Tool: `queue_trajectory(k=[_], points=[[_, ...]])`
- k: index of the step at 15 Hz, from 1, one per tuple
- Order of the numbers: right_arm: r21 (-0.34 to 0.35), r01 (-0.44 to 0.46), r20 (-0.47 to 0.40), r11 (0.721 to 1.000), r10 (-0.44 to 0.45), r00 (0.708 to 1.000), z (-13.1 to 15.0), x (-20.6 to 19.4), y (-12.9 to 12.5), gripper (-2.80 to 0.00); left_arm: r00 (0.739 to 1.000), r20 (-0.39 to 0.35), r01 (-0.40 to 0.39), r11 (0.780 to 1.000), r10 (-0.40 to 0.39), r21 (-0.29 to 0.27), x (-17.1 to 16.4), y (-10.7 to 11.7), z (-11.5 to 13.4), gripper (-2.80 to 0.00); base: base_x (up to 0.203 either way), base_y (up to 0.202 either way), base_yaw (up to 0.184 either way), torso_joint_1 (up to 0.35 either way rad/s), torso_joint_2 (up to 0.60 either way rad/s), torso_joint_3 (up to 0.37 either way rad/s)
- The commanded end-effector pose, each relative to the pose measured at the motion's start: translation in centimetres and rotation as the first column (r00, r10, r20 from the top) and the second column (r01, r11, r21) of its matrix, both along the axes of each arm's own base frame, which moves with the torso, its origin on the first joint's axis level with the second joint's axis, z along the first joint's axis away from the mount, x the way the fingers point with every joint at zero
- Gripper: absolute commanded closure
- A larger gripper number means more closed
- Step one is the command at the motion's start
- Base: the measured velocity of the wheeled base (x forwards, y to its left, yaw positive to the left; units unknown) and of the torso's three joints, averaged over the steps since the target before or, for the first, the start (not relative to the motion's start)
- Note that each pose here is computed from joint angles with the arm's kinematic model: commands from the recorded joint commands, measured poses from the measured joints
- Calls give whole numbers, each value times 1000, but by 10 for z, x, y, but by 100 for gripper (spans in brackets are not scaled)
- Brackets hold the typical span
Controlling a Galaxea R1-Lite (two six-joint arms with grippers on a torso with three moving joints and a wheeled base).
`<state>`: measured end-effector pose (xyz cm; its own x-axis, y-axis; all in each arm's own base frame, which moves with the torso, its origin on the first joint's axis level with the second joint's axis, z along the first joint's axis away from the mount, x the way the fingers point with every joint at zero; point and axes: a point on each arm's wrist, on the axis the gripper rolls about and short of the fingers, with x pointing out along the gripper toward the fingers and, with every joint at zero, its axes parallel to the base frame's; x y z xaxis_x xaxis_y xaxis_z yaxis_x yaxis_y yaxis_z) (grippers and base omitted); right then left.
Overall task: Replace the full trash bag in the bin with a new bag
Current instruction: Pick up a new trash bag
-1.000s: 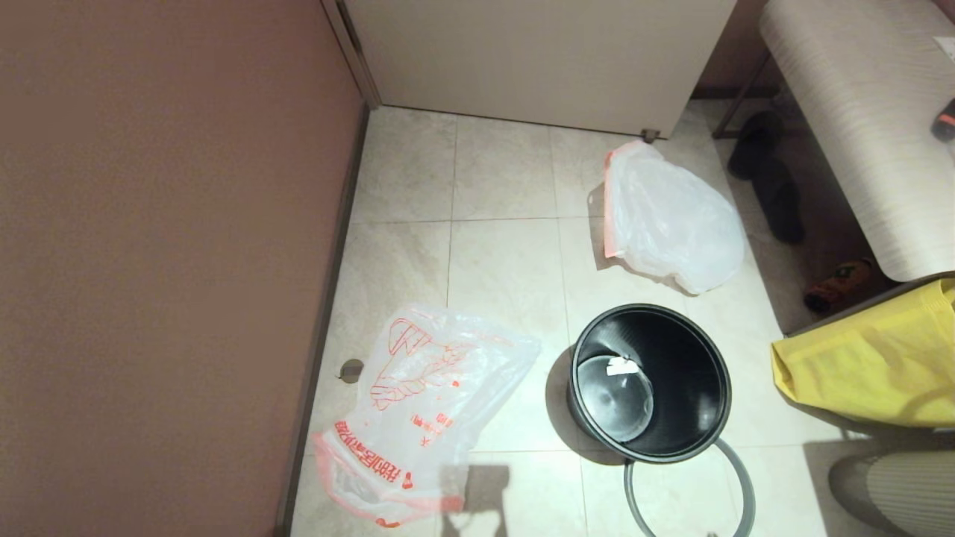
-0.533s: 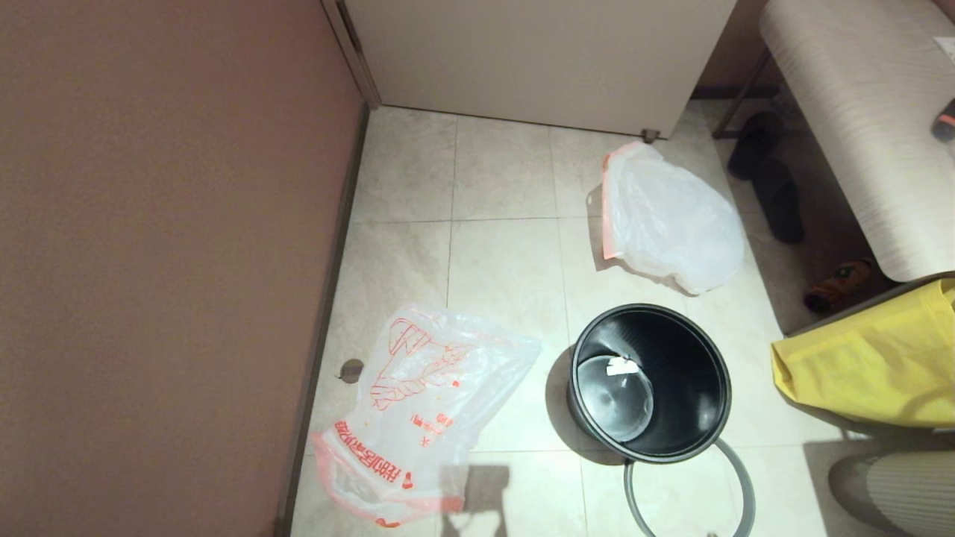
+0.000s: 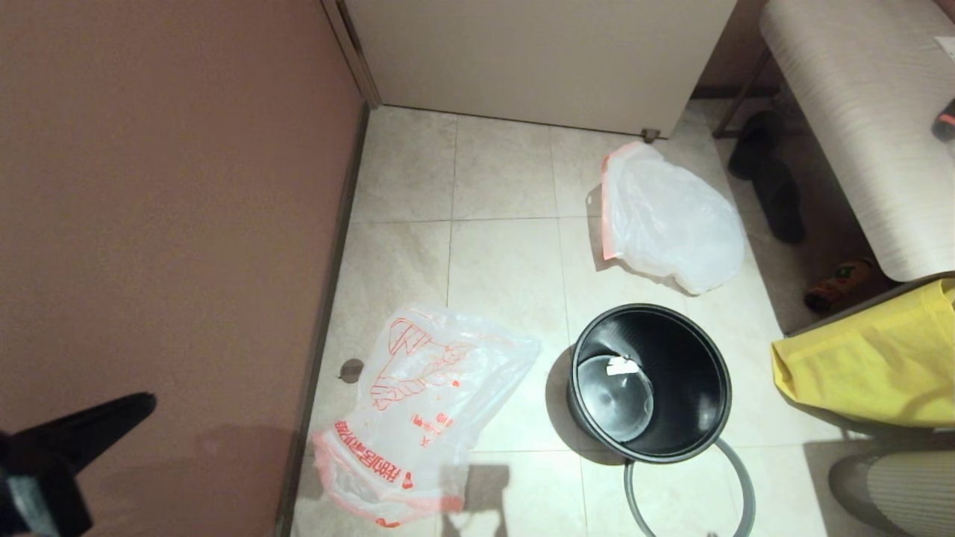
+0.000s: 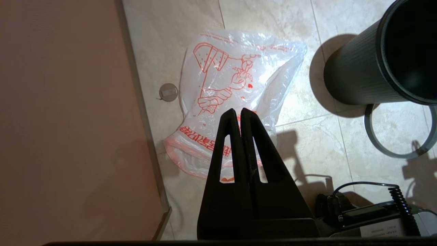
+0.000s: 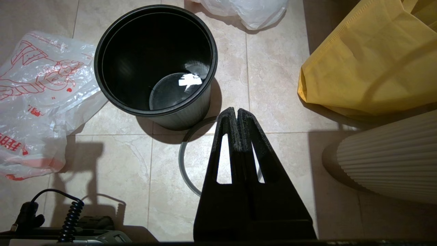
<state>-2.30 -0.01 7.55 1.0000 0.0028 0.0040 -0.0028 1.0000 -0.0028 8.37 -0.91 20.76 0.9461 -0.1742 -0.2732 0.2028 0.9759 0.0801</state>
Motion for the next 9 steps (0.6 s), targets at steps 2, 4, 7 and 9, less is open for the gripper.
queue_trajectory(k=[2,4,7,9], points=[[0,0,-3,1000,0,1000,0,0,0,0,949,-313,42,997,-17,72,136,-35,-20,0,0,0,0,0,0,0],[0,-1,-3,1000,1,1000,0,0,0,0,930,-369,47,994,-7,98,206,-61,-40,0,0,0,0,0,0,0],[0,-2,-3,1000,2,1000,0,0,0,0,932,-361,22,992,23,122,317,-103,-82,0,0,0,0,0,0,0],[0,-1,-3,1000,1,1000,0,0,0,0,942,-334,3,992,39,124,372,-123,-108,0,0,0,0,0,0,0]])
